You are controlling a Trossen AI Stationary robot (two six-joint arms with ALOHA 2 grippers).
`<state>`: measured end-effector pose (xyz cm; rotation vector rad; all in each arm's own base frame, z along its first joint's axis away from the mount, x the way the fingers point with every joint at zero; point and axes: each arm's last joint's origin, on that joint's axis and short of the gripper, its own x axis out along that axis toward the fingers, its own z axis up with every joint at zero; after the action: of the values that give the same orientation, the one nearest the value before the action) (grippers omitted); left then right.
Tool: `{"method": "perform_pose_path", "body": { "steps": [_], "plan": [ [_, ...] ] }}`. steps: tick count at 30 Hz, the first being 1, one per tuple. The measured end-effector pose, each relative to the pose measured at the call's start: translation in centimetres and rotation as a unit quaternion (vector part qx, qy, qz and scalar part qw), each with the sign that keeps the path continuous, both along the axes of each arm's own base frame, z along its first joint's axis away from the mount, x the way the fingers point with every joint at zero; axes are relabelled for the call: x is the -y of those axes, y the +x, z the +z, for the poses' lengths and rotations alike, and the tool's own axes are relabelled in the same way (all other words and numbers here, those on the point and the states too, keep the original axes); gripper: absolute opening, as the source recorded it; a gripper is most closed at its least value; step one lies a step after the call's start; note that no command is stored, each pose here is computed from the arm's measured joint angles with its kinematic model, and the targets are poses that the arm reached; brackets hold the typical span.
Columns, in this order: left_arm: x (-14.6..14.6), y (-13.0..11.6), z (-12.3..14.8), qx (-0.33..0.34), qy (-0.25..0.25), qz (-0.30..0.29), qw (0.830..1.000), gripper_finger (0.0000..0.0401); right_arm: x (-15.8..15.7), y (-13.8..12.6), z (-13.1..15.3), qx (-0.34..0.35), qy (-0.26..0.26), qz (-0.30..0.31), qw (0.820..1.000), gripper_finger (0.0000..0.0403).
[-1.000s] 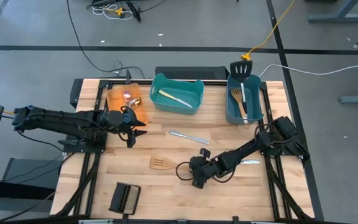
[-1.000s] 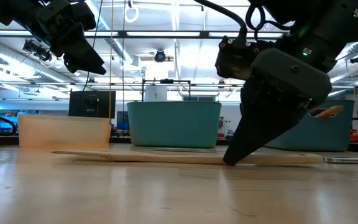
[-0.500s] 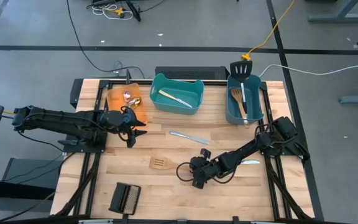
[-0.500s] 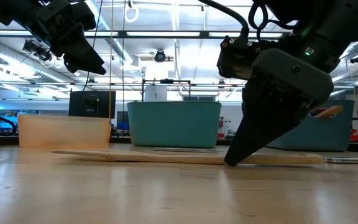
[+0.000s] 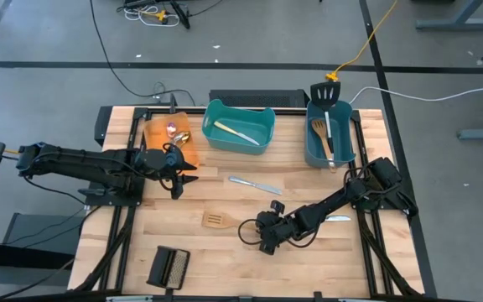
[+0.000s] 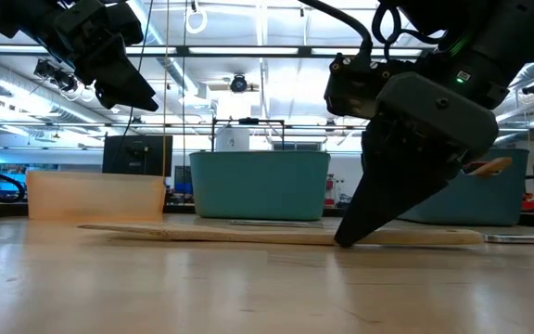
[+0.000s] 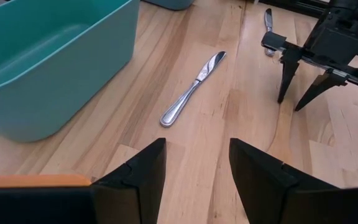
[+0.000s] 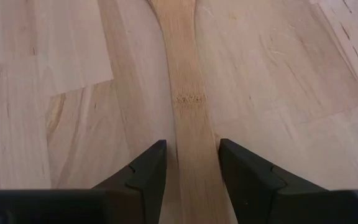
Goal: Pick & Place Kitchen Items
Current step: Put the brown spatula into the blue bin
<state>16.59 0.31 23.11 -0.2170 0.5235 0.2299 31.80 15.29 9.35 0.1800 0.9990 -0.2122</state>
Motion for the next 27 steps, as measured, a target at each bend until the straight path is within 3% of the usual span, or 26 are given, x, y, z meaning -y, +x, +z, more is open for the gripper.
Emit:
{"method": "perform_pose_path", "body": {
  "steps": [7,15,27],
  "plan": [
    [-0.01,0.00,0.00,0.000,0.000,0.000,1.000,0.0181,0.04,-0.05,-0.03,-0.003,-0.002,-0.001,1.000,0.0152],
    [0.00,0.00,0.01,0.000,0.000,0.000,1.000,0.0181,0.10,-0.11,-0.06,-0.005,-0.007,-0.004,1.000,0.0096],
    [0.00,0.00,0.01,0.000,0.000,0.000,1.000,0.0181,0.18,-0.29,0.51,-0.006,-0.001,0.000,1.000,0.0096]
  ]
}}
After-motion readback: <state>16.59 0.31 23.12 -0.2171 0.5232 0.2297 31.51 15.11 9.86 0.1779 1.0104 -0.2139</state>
